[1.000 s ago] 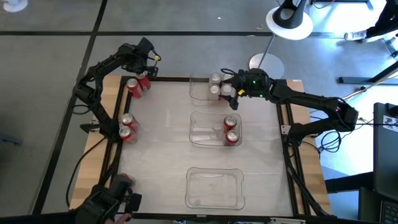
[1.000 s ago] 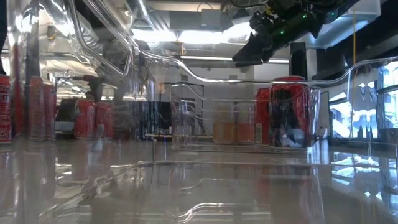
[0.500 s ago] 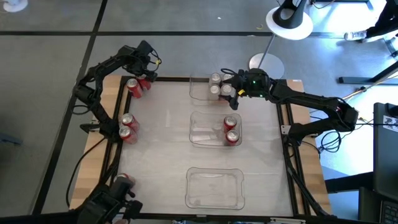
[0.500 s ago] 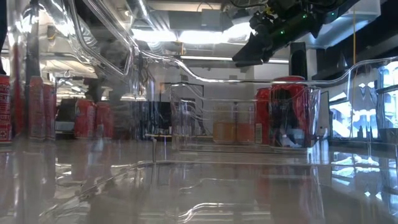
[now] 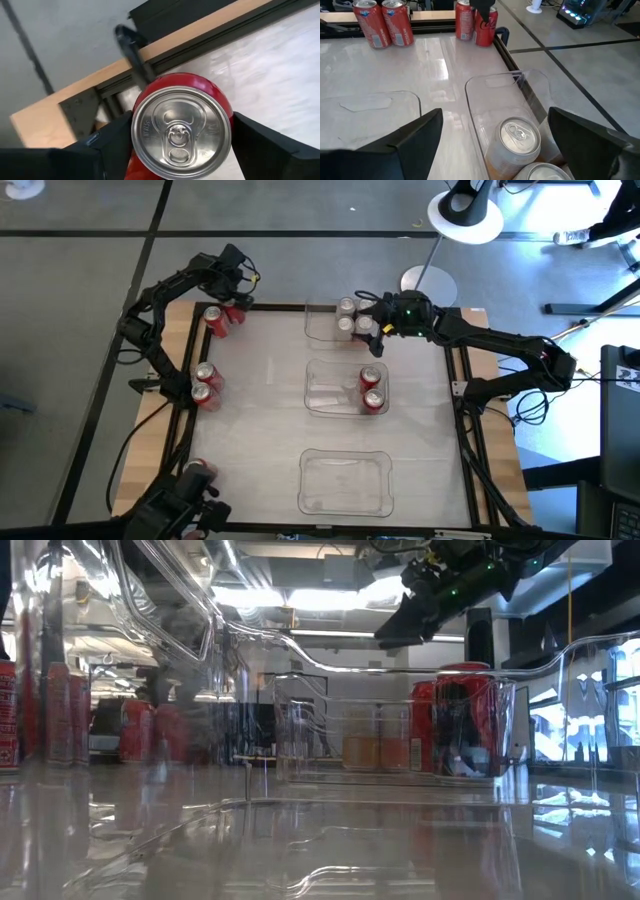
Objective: Sort soda cans
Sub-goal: Put the top red black soda can into the middle transparent bin, then put the red black soda can into the middle transparent bin
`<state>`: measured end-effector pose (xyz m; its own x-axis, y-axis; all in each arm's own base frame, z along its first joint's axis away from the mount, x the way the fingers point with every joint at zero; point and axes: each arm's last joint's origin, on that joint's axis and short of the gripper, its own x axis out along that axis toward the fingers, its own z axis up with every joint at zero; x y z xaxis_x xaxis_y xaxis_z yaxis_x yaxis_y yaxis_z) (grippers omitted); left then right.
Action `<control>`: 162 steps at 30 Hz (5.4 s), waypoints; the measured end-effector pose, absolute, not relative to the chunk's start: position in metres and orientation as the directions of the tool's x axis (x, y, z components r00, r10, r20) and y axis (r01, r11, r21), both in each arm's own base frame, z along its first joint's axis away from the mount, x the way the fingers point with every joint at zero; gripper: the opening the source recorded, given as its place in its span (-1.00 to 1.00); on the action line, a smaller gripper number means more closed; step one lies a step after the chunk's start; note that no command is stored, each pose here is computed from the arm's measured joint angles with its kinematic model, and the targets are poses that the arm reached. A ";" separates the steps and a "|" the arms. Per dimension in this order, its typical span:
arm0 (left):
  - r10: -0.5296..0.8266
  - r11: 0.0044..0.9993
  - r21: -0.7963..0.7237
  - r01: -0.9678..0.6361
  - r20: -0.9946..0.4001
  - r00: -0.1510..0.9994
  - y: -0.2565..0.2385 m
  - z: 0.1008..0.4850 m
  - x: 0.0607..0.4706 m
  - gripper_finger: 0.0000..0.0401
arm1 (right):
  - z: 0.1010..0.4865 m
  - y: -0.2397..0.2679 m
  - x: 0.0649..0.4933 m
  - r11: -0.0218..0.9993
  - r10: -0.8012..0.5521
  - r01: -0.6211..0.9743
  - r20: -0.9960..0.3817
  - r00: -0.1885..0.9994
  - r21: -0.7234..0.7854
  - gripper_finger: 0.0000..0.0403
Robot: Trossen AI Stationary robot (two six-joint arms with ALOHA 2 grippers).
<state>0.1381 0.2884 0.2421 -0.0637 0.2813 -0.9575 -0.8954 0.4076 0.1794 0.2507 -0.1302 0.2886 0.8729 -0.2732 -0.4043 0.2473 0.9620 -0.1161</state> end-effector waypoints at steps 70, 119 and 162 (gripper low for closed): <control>0.221 0.928 0.034 -0.370 -0.850 0.478 0.044 0.270 0.396 0.37 | 0.292 -0.061 0.212 0.963 -0.191 0.268 -0.600 0.776 0.039 0.79; 0.149 0.858 -0.106 -0.503 -0.885 0.441 -0.058 0.361 0.282 0.67 | 0.292 -0.062 0.213 0.967 -0.195 0.255 -0.599 0.777 0.016 0.79; -0.258 0.842 -0.256 -0.475 -0.964 0.063 -0.252 0.316 0.116 0.67 | 0.293 -0.063 0.213 0.958 -0.237 0.288 -0.593 0.769 -0.009 0.79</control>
